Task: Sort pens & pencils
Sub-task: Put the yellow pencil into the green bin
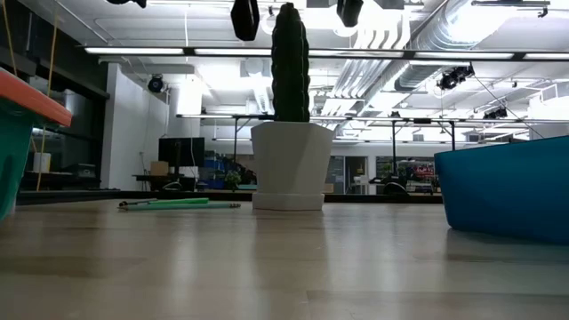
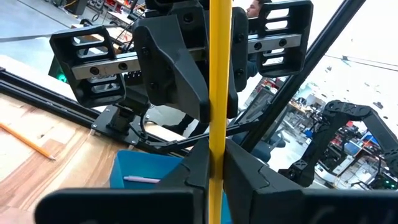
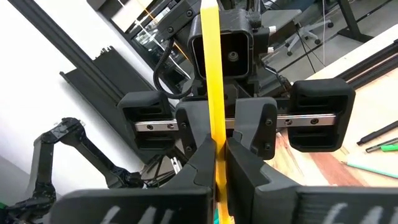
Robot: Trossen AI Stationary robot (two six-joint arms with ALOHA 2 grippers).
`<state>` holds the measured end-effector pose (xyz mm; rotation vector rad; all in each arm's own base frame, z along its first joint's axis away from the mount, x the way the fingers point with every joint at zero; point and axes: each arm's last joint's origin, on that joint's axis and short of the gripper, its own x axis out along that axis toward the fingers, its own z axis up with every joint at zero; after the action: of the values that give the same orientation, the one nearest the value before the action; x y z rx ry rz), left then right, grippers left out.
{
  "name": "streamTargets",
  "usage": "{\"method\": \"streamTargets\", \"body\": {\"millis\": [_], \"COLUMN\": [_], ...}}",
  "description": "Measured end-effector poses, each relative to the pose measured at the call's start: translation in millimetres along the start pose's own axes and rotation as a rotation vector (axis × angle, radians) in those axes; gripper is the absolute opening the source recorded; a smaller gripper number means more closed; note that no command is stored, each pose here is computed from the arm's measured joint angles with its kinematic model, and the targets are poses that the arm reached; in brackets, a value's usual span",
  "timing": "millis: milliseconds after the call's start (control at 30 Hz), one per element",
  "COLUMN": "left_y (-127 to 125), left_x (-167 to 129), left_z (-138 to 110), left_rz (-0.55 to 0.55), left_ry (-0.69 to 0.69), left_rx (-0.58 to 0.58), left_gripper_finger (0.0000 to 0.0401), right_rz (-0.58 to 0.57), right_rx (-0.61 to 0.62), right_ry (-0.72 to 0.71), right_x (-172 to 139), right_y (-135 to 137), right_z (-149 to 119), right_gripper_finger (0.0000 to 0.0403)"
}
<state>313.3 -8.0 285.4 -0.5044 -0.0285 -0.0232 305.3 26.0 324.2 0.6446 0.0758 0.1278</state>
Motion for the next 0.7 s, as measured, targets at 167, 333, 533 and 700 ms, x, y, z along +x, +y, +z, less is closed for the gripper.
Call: {"method": "streamTargets", "body": {"millis": [167, 333, 533, 700], "left_y": [0.0, 0.0, 0.0, 0.0], "left_x": [0.0, 0.0, 0.0, 0.0], "left_z": [0.0, 0.0, 0.0, 0.0], "left_rz": [0.000, 0.000, -0.001, -0.001], "left_ry": [0.000, 0.000, 0.000, 0.000], "left_rx": [0.001, 0.001, 0.002, 0.002], "left_gripper_finger": [0.0017, 0.0012, 0.0036, 0.0031], "right_rz": [0.000, 0.000, -0.001, -0.001], "right_rx": [0.000, 0.000, 0.002, 0.000], "right_ry": [0.000, 0.000, -0.001, 0.000], "right_x": [0.0, 0.0, 0.0, 0.0], "right_y": [0.0, 0.0, -0.1, -0.1], "right_z": [0.0, 0.0, 0.1, 0.0], "right_gripper_finger": [0.0006, 0.0006, 0.0006, 0.0006]}}
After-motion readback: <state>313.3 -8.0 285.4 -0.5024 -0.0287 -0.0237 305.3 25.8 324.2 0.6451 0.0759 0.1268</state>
